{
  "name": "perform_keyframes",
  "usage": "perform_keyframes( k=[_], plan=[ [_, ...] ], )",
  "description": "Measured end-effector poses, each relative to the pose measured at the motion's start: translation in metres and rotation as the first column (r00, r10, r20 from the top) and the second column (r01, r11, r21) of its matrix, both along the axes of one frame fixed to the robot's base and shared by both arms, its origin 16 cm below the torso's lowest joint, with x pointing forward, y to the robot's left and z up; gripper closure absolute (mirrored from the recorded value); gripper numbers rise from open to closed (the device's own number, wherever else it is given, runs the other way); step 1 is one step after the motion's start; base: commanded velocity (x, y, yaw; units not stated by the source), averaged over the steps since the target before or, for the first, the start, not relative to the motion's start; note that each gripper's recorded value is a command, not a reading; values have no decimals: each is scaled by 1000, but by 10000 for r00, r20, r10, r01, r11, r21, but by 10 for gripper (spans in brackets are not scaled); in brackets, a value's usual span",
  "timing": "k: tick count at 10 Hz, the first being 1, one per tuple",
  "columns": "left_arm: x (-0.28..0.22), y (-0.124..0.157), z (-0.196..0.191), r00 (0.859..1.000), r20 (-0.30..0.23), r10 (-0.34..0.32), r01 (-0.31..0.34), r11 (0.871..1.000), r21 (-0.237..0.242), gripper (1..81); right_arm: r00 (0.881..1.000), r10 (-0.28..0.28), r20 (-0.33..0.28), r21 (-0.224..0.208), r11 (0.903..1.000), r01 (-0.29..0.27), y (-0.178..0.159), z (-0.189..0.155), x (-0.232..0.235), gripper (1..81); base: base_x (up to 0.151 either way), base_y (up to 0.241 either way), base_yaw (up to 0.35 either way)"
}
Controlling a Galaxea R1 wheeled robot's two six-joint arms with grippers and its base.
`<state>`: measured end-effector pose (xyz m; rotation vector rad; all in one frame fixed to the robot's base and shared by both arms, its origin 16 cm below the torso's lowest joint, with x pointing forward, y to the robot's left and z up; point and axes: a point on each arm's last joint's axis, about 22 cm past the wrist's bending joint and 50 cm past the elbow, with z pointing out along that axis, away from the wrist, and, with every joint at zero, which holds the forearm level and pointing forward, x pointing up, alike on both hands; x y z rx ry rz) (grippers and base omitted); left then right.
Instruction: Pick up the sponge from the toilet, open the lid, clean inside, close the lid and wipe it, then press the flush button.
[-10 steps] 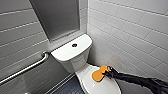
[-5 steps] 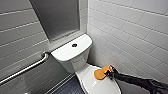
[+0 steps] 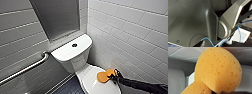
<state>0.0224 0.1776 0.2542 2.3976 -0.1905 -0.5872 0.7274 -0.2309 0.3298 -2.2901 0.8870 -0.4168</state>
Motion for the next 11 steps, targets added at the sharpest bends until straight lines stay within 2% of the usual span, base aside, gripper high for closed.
perform_keyframes(
  k=[5, 8, 11],
  plan=[
    [0, 0, 0, 10000, 12, -1, 1, 10000, -1, 10, 9974, -585, -413, 228, 9980, 595, -59, -1, -82, 811, 0, 0, 0],
    [0, -7, 0, 10000, 17, 21, -21, 10000, -83, 10, 9926, -853, -860, 333, 9955, 884, -82, 0, -145, 811, 0, 0, 0],
    [1, -10, 0, 10000, 48, 10, -9, 9999, -132, 10, 9792, -1376, -1491, -146, 9905, 1369, -125, -8, -225, 811, 0, 0, 0]
  ],
)
